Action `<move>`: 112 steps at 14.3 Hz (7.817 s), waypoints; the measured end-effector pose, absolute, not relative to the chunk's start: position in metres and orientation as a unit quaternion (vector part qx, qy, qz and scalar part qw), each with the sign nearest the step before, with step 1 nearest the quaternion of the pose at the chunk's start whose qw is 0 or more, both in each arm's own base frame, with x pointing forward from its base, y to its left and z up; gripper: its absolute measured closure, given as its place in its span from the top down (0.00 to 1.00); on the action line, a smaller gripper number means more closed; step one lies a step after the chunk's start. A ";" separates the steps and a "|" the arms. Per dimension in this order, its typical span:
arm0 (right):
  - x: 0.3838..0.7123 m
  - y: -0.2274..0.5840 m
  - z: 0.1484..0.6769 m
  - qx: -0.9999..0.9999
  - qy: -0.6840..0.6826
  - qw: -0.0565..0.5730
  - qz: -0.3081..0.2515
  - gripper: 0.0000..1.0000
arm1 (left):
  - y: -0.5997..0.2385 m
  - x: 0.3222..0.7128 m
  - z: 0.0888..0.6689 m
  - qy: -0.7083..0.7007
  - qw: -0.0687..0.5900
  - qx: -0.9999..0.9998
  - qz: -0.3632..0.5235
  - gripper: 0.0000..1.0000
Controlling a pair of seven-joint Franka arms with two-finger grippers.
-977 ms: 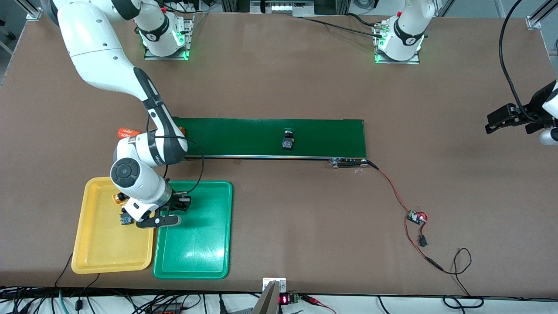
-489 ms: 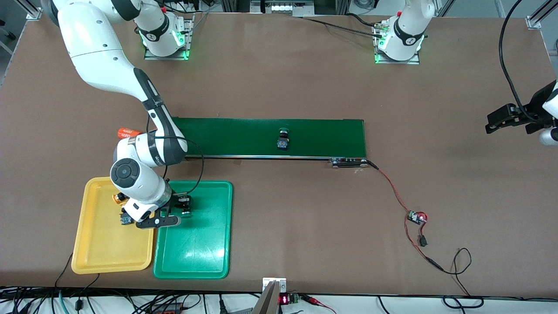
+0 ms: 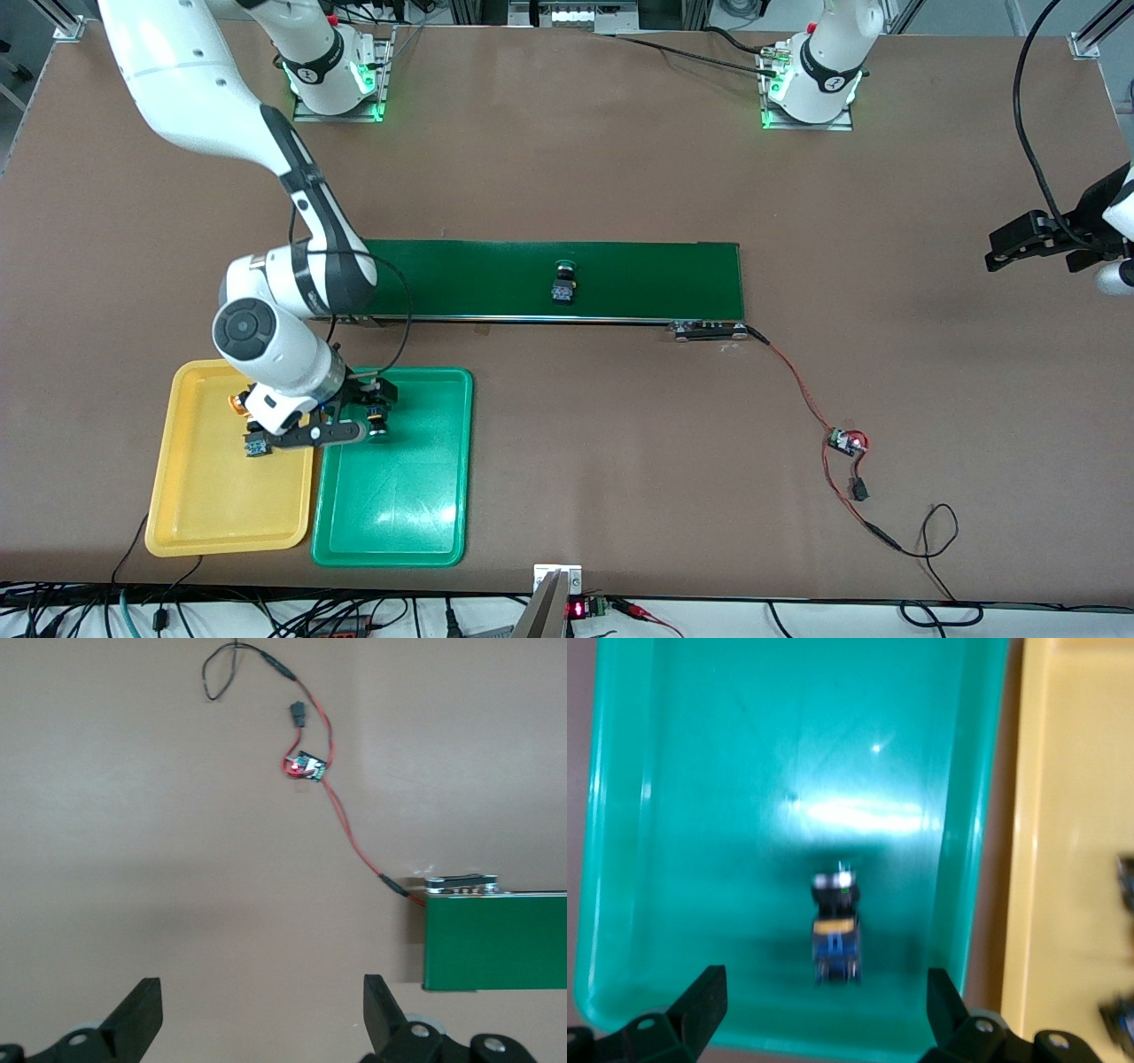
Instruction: Sort buttons by color to trays
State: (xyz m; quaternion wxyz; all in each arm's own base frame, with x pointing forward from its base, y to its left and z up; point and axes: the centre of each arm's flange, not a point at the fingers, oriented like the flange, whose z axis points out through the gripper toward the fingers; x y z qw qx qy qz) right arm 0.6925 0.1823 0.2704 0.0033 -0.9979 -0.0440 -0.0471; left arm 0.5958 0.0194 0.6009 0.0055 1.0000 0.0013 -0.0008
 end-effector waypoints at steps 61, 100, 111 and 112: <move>0.520 0.358 0.257 -1.000 0.005 0.008 0.014 0.43 | 0.016 0.591 0.606 0.000 0.016 1.000 -0.008 1.00; 0.722 0.254 0.197 -0.988 -0.061 0.026 -0.140 0.75 | 0.016 0.591 0.606 0.000 0.016 1.000 -0.008 1.00; 0.729 0.232 0.275 -0.991 -0.074 -0.013 -0.110 1.00 | 0.015 0.591 0.606 0.000 0.016 1.000 -0.008 1.00; 0.729 0.226 0.295 -0.991 -0.077 -0.019 -0.105 1.00 | 0.015 0.591 0.607 0.000 0.016 1.000 -0.008 1.00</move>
